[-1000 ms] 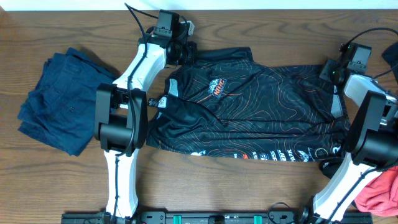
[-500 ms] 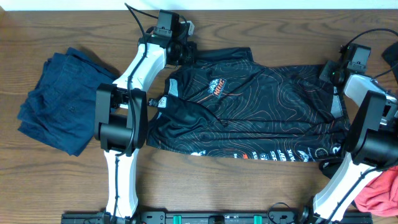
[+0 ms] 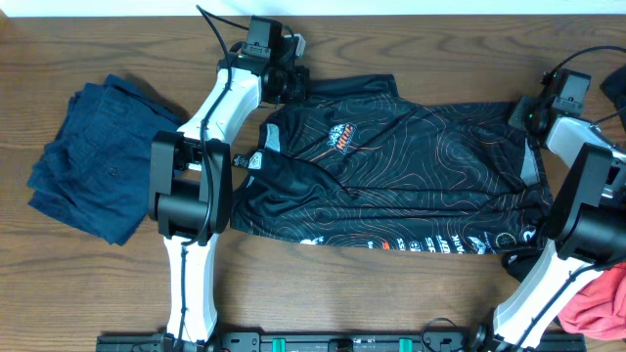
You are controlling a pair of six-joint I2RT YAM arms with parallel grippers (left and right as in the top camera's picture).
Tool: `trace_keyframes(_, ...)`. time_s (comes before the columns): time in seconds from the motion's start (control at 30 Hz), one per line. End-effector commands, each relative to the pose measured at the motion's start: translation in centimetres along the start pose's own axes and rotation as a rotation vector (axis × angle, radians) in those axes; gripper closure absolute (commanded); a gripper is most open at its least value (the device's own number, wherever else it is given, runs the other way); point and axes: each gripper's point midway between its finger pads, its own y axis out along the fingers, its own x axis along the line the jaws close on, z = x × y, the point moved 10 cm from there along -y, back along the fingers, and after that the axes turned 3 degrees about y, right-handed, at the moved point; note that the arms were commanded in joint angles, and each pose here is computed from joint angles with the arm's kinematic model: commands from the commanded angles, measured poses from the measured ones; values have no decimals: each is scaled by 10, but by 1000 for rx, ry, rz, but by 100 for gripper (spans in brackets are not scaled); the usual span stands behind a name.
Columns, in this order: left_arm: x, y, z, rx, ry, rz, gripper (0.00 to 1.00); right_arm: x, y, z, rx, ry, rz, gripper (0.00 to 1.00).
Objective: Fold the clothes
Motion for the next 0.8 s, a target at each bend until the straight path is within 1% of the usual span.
trace_keyframes(0.0, 2, 0, 2, 7, -3, -13, 94, 2, -12, -11, -37, 5, -13, 99)
trace_keyframes(0.23, 2, 0, 2, 9, -4, -14, 94, 5, -26, -22, -79, 4, -23, 99)
trace_keyframes(0.27, 2, 0, 2, 10, -4, -14, 94, 5, -26, -24, -91, 3, -26, 94)
trace_keyframes(0.3, 2, 0, 2, 10, -4, -14, 94, 6, -26, -25, -101, 3, -29, 78)
trace_keyframes(0.33, 2, 0, 2, 10, -4, -14, 94, 6, -26, -25, -100, 3, -28, 67)
trace_keyframes(0.53, 2, 0, 2, 9, -4, -14, 94, 7, -21, -21, -86, -1, -28, 67)
trace_keyframes(0.77, 2, 0, 2, 9, -4, -14, 94, 9, 1, -5, -33, -8, -36, 65)
